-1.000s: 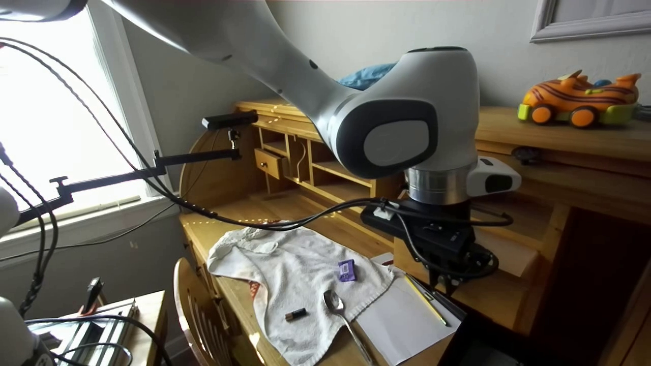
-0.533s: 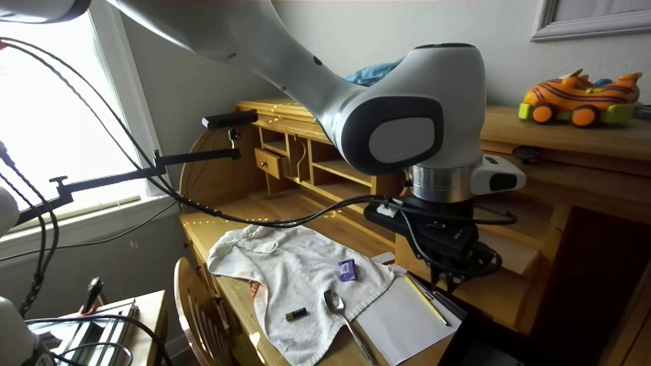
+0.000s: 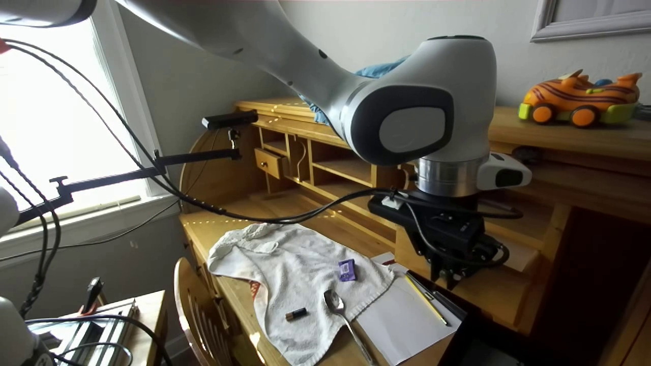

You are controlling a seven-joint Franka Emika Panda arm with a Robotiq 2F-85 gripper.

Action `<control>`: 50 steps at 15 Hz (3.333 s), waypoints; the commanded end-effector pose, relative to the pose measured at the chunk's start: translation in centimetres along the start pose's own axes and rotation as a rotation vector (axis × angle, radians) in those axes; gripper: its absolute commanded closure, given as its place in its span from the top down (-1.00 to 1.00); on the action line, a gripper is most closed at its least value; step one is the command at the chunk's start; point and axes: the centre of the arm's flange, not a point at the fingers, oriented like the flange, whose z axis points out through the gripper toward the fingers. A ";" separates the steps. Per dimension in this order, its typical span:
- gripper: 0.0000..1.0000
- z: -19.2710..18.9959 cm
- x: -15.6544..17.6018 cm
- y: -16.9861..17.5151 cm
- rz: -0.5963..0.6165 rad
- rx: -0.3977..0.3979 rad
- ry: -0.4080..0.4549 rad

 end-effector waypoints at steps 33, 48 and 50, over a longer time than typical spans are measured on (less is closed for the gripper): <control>-0.88 2.6 0.1 -1.5 -0.044 0.070 -0.060; -0.88 4.4 1.0 -1.2 -0.063 0.052 -0.030; -0.88 4.6 1.2 -1.1 -0.060 0.052 -0.029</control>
